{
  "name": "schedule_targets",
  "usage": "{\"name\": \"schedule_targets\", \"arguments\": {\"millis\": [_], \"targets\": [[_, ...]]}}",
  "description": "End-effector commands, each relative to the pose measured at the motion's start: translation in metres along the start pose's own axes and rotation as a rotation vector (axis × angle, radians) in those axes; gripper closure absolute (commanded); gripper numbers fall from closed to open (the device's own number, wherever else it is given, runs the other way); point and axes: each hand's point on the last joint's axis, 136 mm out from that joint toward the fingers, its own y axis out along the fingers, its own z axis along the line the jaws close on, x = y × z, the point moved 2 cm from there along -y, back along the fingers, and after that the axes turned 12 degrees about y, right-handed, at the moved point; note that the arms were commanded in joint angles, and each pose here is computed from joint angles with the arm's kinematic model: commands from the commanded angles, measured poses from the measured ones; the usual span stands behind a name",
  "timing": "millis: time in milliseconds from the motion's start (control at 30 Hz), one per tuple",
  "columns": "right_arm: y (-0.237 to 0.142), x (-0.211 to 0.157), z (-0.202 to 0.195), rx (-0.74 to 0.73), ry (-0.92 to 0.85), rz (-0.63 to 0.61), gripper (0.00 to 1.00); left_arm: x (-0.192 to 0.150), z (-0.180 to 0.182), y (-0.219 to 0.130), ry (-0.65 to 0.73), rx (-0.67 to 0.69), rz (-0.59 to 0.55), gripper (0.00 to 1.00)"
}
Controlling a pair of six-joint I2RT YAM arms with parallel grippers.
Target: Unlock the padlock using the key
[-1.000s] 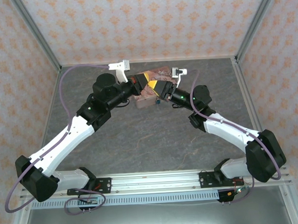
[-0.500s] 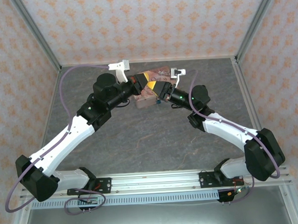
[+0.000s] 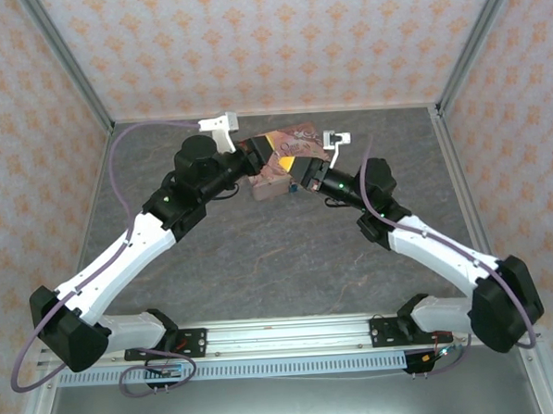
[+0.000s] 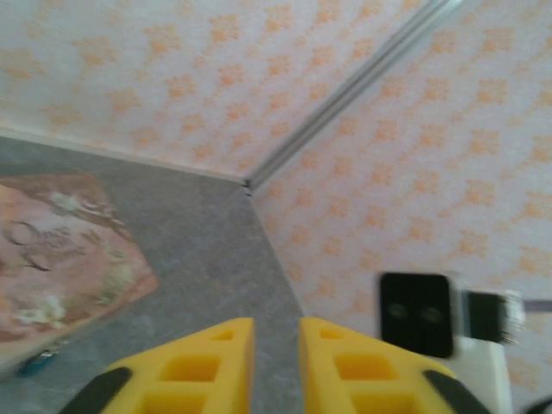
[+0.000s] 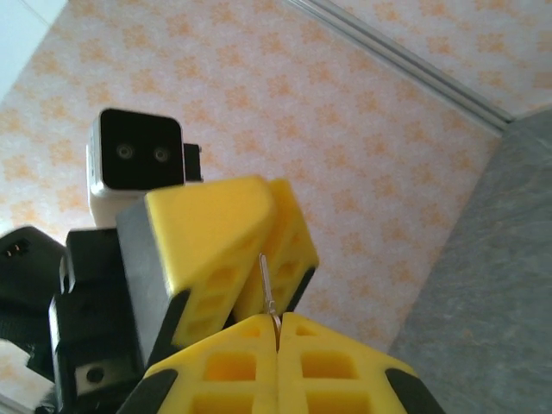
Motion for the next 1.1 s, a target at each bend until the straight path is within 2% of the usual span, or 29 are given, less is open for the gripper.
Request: {"name": "schedule_targets", "arguments": {"millis": [0,167,267,433,567,767,1067], "targets": [[-0.02,-0.006,-0.027,-0.222,-0.115,-0.004,1.0,0.001,0.039,-0.014,-0.035,0.169,0.01,0.6],[-0.052,-0.007,-0.056,-0.479,-0.201,-0.021,1.0,-0.032,0.09,-0.013,-0.101,0.299,0.105,0.25],[-0.076,0.002,-0.076,-0.65,-0.213,-0.091,1.0,-0.047,0.098,-0.002,-0.072,0.308,0.16,0.15],[-0.118,0.009,-0.107,-0.91,-0.202,-0.164,1.0,-0.065,0.088,0.038,-0.037,0.224,0.277,0.12],[-0.141,0.009,-0.123,-1.013,-0.145,-0.189,1.0,-0.083,0.074,0.078,0.047,0.191,0.384,0.12],[-0.169,0.003,-0.142,-1.107,-0.063,-0.216,1.0,-0.111,0.057,0.145,0.144,0.147,0.506,0.12],[-0.184,-0.006,-0.149,-1.131,-0.031,-0.222,1.0,-0.154,0.073,0.217,0.216,0.166,0.654,0.12]]}}
